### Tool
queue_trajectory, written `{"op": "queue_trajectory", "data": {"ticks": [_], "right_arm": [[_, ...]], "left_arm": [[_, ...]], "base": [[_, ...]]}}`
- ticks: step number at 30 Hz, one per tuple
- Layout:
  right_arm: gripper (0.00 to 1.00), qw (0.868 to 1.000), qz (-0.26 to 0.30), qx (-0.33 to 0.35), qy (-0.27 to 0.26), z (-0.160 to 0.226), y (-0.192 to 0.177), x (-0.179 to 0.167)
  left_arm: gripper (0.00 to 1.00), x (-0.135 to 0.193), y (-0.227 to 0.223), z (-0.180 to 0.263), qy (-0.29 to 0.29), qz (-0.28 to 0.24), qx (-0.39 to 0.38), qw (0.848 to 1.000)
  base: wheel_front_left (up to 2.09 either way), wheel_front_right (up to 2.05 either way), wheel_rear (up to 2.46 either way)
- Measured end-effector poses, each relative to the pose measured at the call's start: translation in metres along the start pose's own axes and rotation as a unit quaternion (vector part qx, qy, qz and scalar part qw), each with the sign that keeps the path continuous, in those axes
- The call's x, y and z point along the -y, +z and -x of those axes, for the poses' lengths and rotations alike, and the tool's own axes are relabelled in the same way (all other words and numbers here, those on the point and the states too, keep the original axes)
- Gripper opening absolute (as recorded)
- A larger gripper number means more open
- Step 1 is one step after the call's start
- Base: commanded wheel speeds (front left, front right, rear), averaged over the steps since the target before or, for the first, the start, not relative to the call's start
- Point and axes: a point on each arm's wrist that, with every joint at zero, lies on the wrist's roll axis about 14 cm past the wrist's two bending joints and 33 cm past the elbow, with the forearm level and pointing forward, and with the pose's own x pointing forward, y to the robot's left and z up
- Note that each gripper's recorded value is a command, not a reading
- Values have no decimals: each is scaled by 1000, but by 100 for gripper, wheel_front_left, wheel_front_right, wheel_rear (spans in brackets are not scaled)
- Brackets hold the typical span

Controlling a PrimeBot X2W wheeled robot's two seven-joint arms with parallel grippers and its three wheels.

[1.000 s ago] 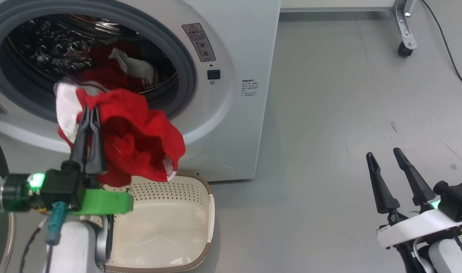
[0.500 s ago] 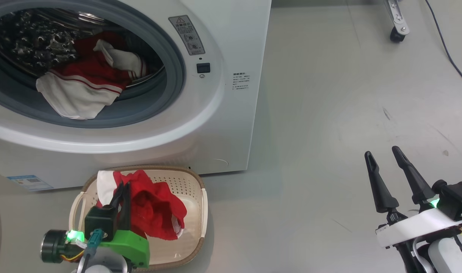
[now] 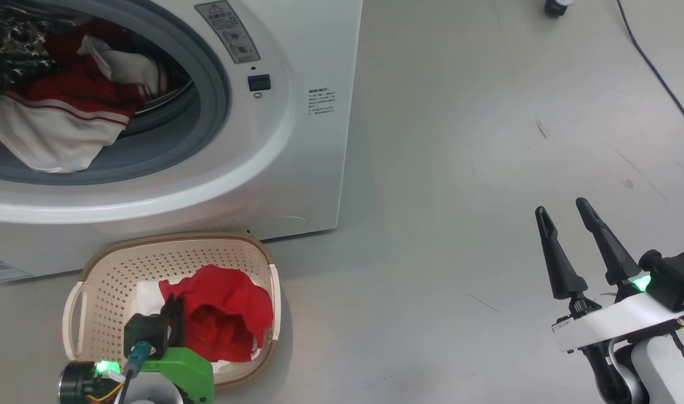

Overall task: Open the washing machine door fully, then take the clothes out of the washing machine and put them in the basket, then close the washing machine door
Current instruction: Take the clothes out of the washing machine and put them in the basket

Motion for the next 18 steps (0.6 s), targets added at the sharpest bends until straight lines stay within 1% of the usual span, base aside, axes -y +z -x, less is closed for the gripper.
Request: {"op": "queue_trajectory", "data": {"ticks": [6, 9, 14, 18], "right_arm": [[100, 1000, -5, 0, -19, 3, 0, 9], [100, 999, -6, -5, -33, 7, -2, 17], [100, 999, -3, -8, -54, 9, -2, 30], [100, 997, 3, -16, -70, 13, -4, 40]], "left_arm": [[0, -2, -21, -11, 5, 3, -37, 999], [0, -1, -36, -16, 7, 21, -66, 998], [0, 3, -55, -26, 3, 18, -100, 995], [0, 0, -66, -33, 11, 22, -120, 992]], "base": [[0, 0, 0], [0, 0, 0], [0, 0, 0], [0, 0, 0]]}}
